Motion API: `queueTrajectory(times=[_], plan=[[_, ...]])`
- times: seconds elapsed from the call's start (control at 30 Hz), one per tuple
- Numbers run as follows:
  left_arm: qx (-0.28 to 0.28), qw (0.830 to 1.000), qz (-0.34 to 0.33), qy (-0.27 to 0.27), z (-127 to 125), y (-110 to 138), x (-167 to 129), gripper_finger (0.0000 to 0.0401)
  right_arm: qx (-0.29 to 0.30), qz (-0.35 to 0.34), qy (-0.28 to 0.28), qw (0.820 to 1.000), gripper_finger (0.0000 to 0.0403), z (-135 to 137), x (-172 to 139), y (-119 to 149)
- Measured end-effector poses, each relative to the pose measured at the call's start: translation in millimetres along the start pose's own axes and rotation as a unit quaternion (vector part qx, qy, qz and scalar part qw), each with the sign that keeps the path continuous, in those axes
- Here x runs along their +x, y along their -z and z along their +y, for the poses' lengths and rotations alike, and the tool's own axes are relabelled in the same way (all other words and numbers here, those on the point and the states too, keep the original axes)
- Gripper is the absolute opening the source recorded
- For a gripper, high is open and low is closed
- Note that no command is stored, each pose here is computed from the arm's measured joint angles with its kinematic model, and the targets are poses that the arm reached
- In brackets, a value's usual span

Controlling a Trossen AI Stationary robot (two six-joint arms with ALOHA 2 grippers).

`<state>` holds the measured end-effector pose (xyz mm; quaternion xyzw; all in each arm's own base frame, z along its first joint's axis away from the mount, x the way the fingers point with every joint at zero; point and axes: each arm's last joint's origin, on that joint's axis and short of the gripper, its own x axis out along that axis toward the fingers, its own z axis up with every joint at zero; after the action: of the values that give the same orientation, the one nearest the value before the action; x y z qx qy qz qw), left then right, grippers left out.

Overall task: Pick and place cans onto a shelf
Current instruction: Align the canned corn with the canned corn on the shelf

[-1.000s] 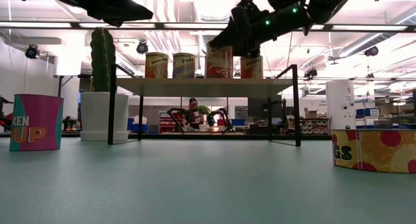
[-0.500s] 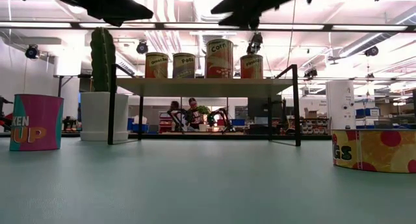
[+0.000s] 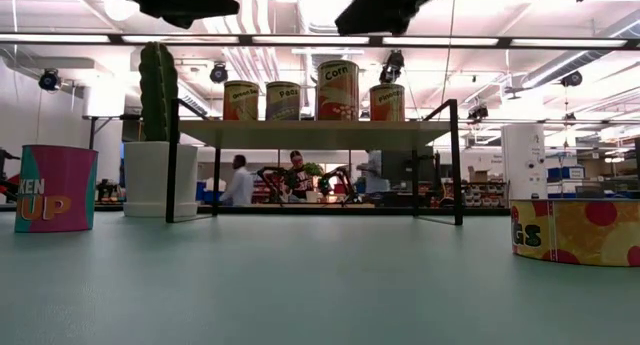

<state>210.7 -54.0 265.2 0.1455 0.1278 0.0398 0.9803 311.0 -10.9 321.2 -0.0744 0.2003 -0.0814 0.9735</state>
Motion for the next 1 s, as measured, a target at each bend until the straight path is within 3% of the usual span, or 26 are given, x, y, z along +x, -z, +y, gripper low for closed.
queueTrajectory(times=[0.2,0.3,0.67,1.0], plan=[[0.001,1.000,0.001,0.000,0.0,0.0,0.0,0.0000,0.001,-0.002,0.008,1.000,0.0049,4.7,9.6,29.9],[0.003,1.000,0.001,0.000,0.0,0.0,-0.1,0.0000,0.002,-0.016,0.013,1.000,0.0016,4.6,13.0,41.6],[0.008,1.000,0.001,0.000,0.0,0.0,-0.1,0.0000,0.026,-0.017,0.052,0.998,0.0012,-16.1,19.5,73.3],[0.009,1.000,0.001,0.000,0.1,-0.1,-0.1,0.0000,0.014,-0.024,0.073,0.997,0.0012,-28.9,20.0,74.3]])
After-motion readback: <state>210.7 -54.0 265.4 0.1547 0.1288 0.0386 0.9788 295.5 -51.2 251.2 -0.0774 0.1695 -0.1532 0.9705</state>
